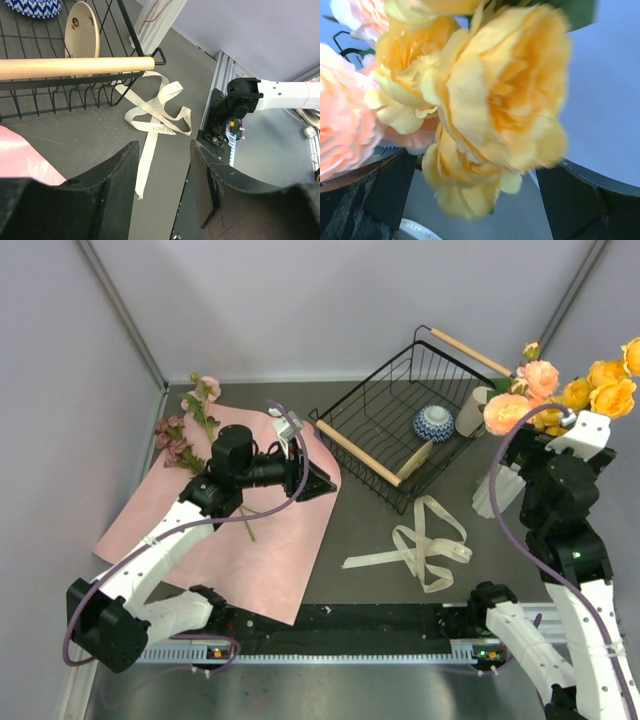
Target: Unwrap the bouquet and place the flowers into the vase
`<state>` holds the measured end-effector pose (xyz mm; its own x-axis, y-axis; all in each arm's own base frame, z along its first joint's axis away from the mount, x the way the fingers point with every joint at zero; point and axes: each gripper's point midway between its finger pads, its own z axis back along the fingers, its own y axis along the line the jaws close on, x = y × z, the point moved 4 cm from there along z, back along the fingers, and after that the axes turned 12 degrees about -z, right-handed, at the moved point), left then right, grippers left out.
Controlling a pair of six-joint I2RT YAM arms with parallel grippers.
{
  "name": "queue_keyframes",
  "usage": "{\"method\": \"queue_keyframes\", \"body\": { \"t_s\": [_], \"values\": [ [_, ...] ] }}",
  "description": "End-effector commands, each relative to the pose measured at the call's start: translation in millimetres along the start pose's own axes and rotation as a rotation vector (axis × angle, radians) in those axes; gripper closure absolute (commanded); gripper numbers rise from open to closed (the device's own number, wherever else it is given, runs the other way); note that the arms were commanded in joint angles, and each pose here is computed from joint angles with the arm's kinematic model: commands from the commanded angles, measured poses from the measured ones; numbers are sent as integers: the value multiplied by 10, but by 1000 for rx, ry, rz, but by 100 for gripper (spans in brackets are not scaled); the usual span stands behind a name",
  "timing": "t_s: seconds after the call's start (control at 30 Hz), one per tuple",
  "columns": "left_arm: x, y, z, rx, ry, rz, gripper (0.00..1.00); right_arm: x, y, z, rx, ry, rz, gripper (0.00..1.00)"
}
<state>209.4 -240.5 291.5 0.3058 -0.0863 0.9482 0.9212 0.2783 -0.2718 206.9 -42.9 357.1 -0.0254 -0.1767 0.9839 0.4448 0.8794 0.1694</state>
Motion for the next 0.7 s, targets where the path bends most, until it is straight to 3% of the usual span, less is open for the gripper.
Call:
{"method": "queue_keyframes", "body": {
  "t_s": [0.0, 0.23, 0.43, 0.67],
  "values": [
    [161, -29, 12, 0, -37, -57, 49, 126, -86, 258, -2, 85, -82, 1],
    [160, 13, 22, 34, -37, -63, 49, 203, -58, 723, 167, 177, -221, 1],
    [165, 76, 59, 89, -43, -71, 48, -46, 207, 1060, 492, 278, -245, 1],
    [173, 266, 152, 243, -63, -52, 47, -569, 887, 1430, 1014, 642, -356, 1]
  ]
}}
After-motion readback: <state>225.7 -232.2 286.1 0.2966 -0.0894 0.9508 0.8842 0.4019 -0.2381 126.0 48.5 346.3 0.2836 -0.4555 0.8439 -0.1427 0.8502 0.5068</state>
